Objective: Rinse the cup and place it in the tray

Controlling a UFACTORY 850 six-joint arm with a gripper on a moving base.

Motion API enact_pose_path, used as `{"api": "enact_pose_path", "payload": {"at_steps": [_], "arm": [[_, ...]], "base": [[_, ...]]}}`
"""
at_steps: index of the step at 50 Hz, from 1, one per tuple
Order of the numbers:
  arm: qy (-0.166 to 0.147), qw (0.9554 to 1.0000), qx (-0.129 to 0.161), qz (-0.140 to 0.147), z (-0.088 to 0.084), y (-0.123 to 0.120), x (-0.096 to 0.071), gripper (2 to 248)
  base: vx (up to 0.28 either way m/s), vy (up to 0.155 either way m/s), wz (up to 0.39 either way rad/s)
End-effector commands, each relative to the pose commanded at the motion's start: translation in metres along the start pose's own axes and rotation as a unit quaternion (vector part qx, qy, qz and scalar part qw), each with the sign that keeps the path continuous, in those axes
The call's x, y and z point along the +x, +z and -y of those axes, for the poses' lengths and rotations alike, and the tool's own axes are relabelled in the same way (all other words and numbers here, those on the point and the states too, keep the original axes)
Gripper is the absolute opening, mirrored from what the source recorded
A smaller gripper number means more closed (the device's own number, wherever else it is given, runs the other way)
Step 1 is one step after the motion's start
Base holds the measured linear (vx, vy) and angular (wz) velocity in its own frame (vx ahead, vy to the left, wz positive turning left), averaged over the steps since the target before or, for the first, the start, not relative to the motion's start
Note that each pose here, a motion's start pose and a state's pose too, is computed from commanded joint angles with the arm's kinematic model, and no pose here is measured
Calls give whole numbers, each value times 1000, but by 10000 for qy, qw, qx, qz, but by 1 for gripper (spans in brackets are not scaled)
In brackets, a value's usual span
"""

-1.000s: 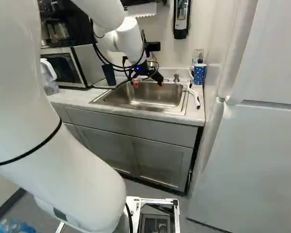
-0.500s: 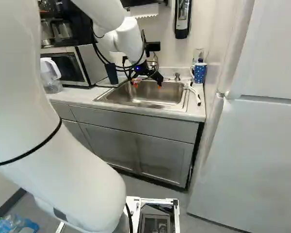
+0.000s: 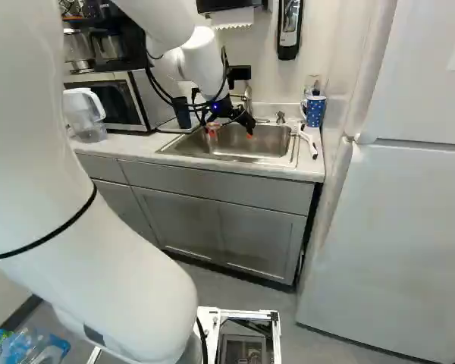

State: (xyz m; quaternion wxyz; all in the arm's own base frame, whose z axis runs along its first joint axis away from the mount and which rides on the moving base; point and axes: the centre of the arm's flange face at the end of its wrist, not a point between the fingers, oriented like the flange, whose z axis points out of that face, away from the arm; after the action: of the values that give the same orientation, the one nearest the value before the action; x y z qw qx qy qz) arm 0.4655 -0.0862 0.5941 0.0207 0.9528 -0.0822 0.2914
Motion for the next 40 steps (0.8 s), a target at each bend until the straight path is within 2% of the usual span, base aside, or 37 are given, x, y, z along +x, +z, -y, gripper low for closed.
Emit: {"api": "enact_pose_path", "payload": {"at_steps": [18, 40], "arm": [[0, 10000, 0, 0, 0, 0, 0, 247], [0, 10000, 0, 0, 0, 0, 0, 247]], "base": [[-94, 64, -16], [-88, 38, -150]]}}
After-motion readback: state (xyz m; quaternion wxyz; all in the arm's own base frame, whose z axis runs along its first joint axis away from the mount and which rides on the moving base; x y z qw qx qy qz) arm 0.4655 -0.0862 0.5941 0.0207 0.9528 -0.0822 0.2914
